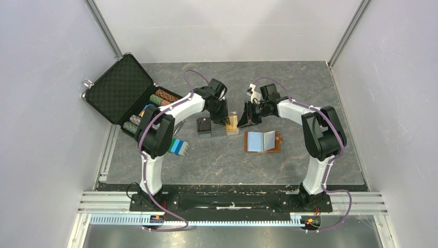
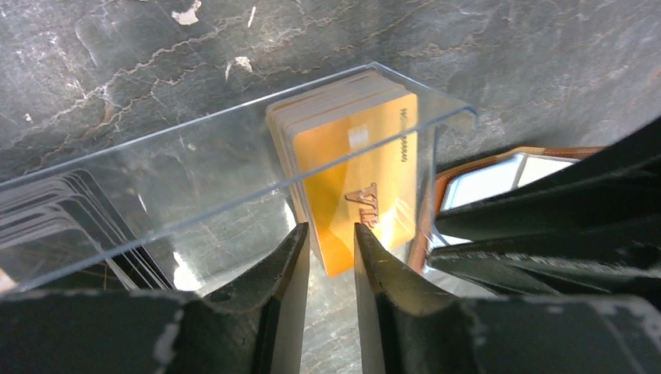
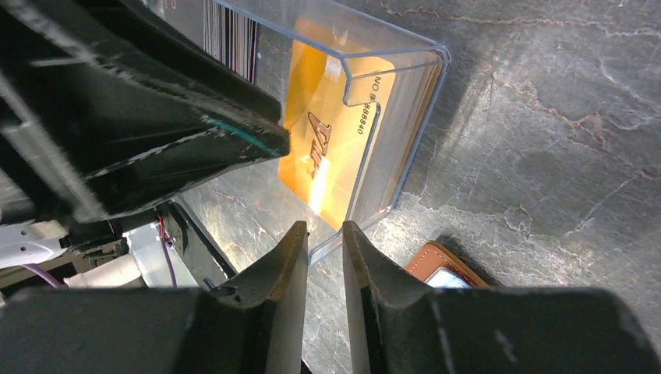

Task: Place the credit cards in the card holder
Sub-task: Pick up the credit card from the storage box.

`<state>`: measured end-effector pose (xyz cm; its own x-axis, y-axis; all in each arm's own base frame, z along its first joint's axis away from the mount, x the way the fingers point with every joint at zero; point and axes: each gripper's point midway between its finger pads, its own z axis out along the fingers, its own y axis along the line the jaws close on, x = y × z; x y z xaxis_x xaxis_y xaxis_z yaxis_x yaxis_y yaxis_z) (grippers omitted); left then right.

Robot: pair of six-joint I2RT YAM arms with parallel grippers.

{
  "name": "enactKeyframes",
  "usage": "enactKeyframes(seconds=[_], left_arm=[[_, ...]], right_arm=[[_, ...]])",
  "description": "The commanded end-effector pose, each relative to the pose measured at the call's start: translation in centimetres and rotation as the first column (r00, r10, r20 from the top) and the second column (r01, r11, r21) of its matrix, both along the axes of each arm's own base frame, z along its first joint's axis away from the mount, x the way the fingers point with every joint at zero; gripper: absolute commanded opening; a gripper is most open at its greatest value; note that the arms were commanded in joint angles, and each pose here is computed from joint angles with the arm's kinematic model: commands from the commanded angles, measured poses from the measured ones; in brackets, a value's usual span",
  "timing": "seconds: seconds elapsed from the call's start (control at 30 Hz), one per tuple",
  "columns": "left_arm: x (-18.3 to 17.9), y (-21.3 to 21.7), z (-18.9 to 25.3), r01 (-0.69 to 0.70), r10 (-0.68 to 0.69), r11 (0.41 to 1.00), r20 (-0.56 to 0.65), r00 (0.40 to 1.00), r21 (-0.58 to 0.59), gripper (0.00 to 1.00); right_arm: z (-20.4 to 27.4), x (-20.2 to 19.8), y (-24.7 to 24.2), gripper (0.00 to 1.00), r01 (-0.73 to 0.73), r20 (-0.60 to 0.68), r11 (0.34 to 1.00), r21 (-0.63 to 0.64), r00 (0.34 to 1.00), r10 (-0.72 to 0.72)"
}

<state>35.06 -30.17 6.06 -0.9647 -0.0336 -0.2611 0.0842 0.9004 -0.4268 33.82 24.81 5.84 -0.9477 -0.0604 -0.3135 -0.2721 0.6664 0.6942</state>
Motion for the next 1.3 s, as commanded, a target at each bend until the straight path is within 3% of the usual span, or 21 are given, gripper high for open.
enactKeyframes(seconds=[0.0,0.07,0.27,0.4,0.93,1.07,1.27], left_arm=[[0.1,-0.6,-1.1,-0.005,0.005,1.000,-0.032,0.999,0.003,0.32],[0.0,-0.5,-1.7,0.001,0.000,1.000,-0.041,0.999,0.014,0.32],[0.0,-0.4,-1.7,0.010,-0.009,0.999,-0.036,0.999,0.040,0.11],[0.0,-0.5,-0.6,0.023,-0.022,0.998,-0.007,1.000,0.067,0.02],[-0.3,-2.2,2.1,0.072,-0.074,0.996,0.039,0.996,0.054,0.03],[-0.3,-2.9,1.8,0.092,-0.093,0.995,0.025,0.995,0.036,0.12],[-0.7,-2.3,0.2,0.127,-0.125,0.986,-0.024,0.992,0.109,0.14]], right_arm=[[-1.0,-0.8,-0.3,0.23,-0.002,-0.011,1.000,-0.027,1.000,0.002],[-1.0,-0.8,-0.2,0.22,-0.003,-0.011,1.000,-0.025,1.000,0.003],[-1.2,-1.0,-0.2,0.17,-0.003,-0.016,1.000,-0.027,1.000,0.003],[-1.2,-1.1,-0.3,0.16,-0.004,-0.016,1.000,-0.031,1.000,0.004],[-1.4,-1.4,-0.4,0.16,-0.005,-0.020,0.999,-0.037,1.000,0.005],[-1.6,-1.5,-0.4,0.16,-0.008,-0.023,0.999,-0.038,1.000,0.007],[-1.6,-1.5,-0.4,0.16,-0.006,-0.025,0.999,-0.039,1.000,0.005]])
